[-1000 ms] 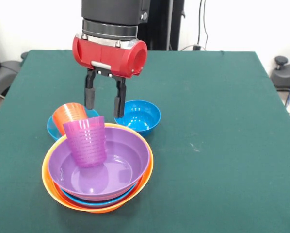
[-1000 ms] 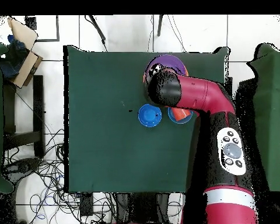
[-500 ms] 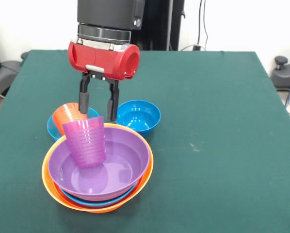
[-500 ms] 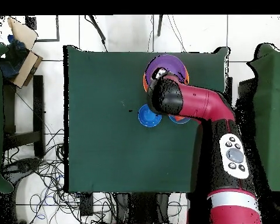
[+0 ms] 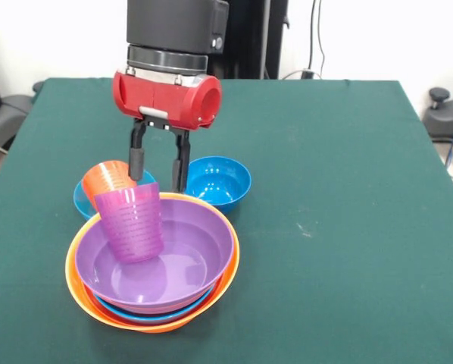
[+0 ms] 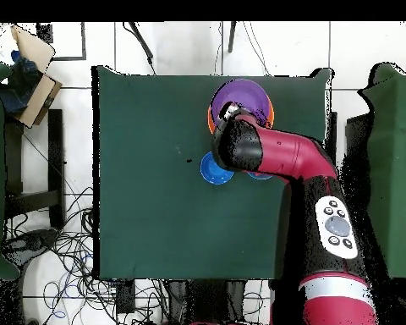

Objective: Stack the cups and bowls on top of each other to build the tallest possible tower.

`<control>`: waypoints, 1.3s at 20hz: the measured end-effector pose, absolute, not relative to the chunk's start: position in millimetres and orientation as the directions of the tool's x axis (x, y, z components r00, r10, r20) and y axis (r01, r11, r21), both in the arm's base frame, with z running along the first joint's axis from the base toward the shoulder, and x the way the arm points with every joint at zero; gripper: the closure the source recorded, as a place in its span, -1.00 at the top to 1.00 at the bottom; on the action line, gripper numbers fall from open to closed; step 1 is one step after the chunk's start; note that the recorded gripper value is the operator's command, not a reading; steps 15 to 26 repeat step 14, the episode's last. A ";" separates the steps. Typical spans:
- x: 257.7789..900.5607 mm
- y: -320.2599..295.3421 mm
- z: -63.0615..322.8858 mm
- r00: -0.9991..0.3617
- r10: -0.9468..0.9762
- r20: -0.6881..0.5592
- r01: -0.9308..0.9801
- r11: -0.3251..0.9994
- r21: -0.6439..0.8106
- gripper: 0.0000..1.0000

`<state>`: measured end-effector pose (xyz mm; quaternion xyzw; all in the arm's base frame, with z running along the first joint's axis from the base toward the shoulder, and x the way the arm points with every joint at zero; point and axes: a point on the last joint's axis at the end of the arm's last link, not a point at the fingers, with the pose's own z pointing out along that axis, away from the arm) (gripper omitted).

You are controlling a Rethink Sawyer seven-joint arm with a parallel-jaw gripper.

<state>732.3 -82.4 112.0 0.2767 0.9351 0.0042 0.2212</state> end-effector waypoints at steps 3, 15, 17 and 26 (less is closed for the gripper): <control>732.2 -81.9 107.2 -0.747 0.519 -0.416 0.514 0.847 0.134 1.00; 732.3 -78.9 72.7 -0.720 0.516 -0.463 0.502 0.849 0.166 1.00; 732.3 -78.9 72.7 -0.720 0.516 -0.463 0.502 0.849 0.166 1.00; 732.3 -78.9 72.7 -0.720 0.516 -0.463 0.502 0.849 0.166 1.00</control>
